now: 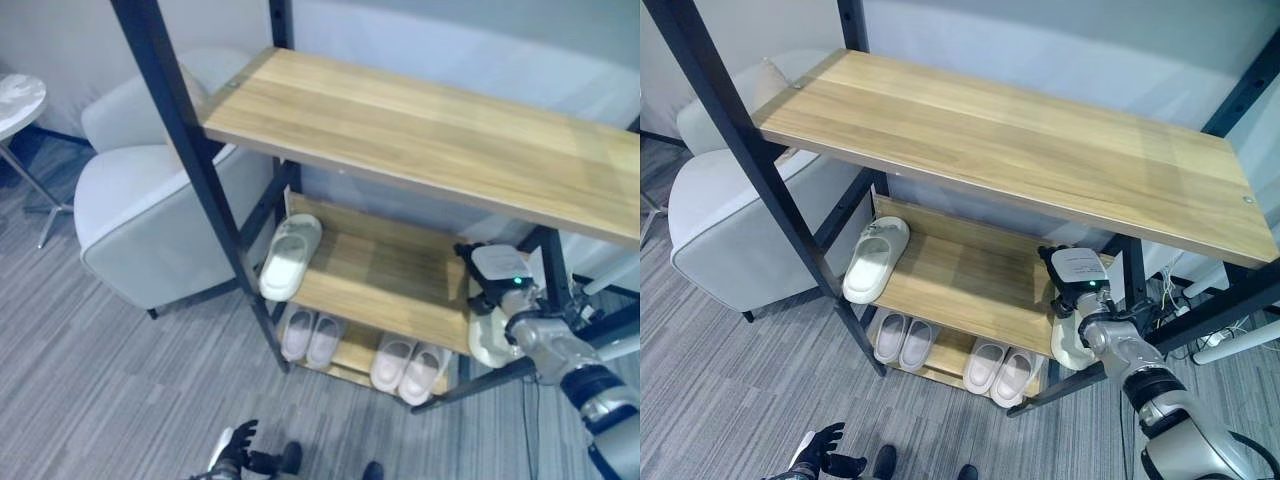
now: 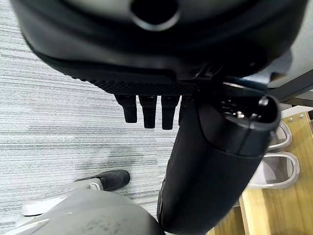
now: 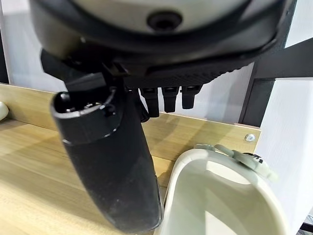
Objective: Arrange the slippers neatly on the shoe rack.
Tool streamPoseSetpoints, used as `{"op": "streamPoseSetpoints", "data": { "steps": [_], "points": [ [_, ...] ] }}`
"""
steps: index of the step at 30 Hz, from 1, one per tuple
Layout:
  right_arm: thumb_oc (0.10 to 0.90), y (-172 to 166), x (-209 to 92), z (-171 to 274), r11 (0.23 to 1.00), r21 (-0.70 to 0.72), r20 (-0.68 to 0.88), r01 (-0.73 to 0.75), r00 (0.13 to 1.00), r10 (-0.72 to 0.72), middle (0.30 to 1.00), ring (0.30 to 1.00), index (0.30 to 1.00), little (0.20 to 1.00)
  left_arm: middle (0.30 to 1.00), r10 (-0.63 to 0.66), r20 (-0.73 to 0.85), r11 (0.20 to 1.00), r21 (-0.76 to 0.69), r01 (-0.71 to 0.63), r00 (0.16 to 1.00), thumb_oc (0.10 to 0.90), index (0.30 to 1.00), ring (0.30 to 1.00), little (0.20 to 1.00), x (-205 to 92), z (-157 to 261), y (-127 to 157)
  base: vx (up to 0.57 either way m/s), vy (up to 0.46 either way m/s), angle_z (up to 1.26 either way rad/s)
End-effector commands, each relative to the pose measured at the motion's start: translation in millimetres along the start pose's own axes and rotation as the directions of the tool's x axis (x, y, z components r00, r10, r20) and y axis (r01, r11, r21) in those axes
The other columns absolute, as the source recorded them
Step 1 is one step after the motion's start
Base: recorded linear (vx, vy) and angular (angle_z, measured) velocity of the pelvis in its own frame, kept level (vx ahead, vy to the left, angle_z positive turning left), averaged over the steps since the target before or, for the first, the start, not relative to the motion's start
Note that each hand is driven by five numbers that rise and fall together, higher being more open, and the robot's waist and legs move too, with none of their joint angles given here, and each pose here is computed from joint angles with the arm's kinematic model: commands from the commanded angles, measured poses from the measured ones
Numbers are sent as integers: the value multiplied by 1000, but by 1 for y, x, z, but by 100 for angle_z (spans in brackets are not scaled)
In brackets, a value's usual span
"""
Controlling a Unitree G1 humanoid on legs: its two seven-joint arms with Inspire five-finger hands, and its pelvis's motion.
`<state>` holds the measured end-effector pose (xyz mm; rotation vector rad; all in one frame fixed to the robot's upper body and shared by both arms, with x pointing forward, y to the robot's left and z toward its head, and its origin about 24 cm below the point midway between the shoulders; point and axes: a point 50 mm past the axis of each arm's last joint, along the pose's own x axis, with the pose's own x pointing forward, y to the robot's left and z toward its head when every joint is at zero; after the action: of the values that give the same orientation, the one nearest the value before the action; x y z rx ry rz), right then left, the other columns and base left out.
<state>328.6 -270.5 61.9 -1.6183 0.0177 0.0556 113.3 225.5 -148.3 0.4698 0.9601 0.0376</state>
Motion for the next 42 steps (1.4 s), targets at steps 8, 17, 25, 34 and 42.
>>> {"op": "streamPoseSetpoints", "data": {
  "steps": [8,17,25,34,42],
  "points": [
    [800,-103,11,-11,930,8,22,366,930,-366,900,900,900,900,900,-100,-28,992,80,102,995,800,900,900,900,-3,-4,-26,3,3,-2],
    [800,-111,-11,-17,927,-44,81,373,926,-369,900,900,900,900,900,-96,-34,991,87,99,995,800,900,900,900,-3,-7,-20,1,0,0],
    [800,-111,-17,-22,942,-84,100,324,944,-316,900,900,900,900,900,-109,-36,990,91,112,993,800,900,900,900,-3,-8,-19,0,0,0],
    [800,-102,-13,-27,963,-134,81,232,972,-223,900,900,900,900,900,-126,-22,986,109,128,992,800,900,900,900,-1,-2,-21,0,0,0],
    [800,-89,-7,-33,974,-179,38,140,990,-136,900,900,900,900,900,-124,-15,986,113,125,992,800,900,900,900,0,1,-19,0,0,0]
  ]
}}
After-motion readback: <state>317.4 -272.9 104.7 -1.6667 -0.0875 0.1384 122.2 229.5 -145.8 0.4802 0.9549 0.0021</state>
